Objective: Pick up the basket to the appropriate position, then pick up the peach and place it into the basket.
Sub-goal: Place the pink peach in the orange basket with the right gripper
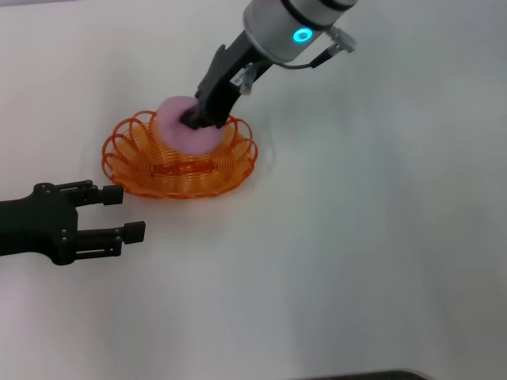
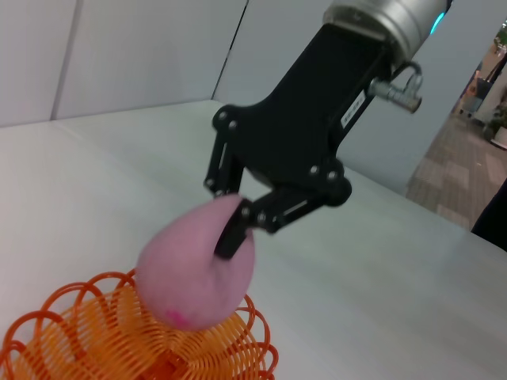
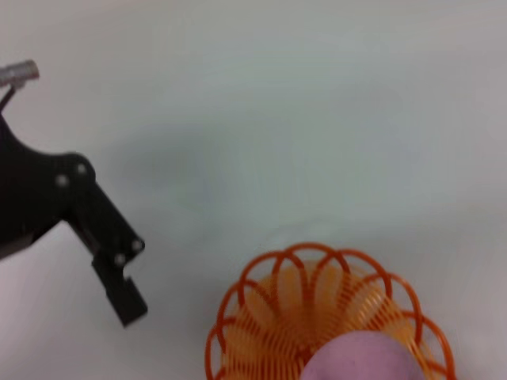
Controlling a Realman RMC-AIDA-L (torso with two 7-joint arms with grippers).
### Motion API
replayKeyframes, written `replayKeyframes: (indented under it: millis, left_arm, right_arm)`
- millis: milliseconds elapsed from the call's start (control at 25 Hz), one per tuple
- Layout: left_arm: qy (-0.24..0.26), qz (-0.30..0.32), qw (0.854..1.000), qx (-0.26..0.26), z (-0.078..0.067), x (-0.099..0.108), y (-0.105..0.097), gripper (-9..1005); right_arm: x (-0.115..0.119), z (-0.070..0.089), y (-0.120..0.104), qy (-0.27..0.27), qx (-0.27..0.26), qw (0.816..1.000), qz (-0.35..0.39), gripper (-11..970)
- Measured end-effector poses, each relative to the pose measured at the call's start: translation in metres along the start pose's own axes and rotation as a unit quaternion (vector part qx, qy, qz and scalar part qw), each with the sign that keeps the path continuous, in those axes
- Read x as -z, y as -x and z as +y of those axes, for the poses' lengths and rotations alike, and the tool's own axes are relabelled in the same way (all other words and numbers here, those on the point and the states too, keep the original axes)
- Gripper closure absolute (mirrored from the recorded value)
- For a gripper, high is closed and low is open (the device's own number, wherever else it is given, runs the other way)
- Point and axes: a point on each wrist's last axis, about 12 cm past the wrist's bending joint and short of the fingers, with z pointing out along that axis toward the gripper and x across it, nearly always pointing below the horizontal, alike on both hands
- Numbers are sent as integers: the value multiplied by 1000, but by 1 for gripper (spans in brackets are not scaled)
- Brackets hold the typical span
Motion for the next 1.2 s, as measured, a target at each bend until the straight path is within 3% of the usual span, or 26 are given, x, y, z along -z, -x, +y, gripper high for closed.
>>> replayKeyframes:
  millis: [200, 520, 880, 960, 1200]
  left_arm:
    - [1, -3, 1000, 0, 1, -1, 1, 214]
    - [0, -4, 1000, 0, 1, -1, 3, 214]
    - [-1, -4, 1000, 8, 1, -2, 1, 214]
    - [-1, -5, 1000, 8, 1, -2, 1, 214]
    - [3, -10, 1000, 9, 2, -1, 2, 214]
  right_arm:
    - [-5, 3, 1, 2, 0, 1000, -7, 845]
    - [-5, 2, -1, 2, -3, 1000, -9, 569]
    - [9, 5, 1, 5, -8, 998, -63, 254]
    - [15, 6, -2, 2, -10, 997, -80, 169]
    - [38, 17, -36, -1, -5, 984, -176, 110]
